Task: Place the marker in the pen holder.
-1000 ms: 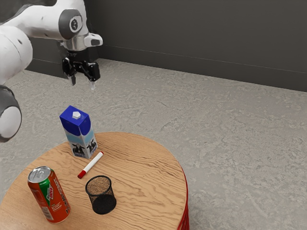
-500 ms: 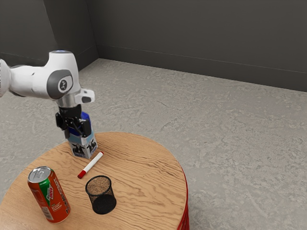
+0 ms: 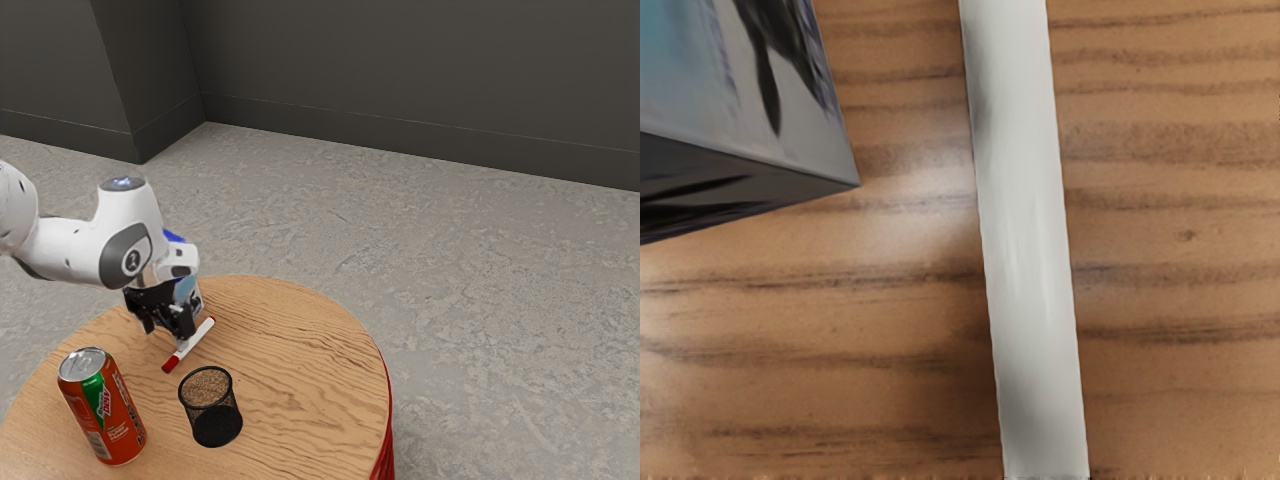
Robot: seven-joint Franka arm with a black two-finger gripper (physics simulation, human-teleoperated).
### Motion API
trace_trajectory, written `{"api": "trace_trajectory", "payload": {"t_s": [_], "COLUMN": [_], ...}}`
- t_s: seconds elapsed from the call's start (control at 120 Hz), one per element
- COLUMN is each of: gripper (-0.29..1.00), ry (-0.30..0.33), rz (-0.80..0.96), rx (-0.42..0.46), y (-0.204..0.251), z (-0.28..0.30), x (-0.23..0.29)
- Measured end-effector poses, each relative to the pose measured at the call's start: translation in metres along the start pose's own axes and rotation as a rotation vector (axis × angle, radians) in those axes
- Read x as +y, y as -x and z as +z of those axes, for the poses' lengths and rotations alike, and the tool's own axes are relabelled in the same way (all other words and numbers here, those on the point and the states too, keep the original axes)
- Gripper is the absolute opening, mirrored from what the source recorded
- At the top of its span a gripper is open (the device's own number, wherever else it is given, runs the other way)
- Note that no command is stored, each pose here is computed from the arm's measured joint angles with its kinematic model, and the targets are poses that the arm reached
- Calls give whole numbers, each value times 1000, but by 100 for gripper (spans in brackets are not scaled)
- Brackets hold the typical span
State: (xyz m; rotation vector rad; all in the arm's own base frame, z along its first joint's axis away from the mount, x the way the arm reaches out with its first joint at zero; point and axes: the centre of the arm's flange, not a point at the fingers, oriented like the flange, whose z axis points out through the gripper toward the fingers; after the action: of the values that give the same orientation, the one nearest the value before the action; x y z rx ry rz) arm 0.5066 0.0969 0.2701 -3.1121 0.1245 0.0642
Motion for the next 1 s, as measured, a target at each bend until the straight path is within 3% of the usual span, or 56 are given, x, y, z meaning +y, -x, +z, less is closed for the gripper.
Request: {"api": "trace_trajectory", "payload": {"t_s": [0.392, 0.867, 1.0], "gripper": [65, 10, 0], "ry": [-5, -5, -10], "rz": [29, 43, 50], "rx": [5, 30, 39], "y": [5, 0, -2], "z": [25, 27, 26], "x": [15, 25, 28]}}
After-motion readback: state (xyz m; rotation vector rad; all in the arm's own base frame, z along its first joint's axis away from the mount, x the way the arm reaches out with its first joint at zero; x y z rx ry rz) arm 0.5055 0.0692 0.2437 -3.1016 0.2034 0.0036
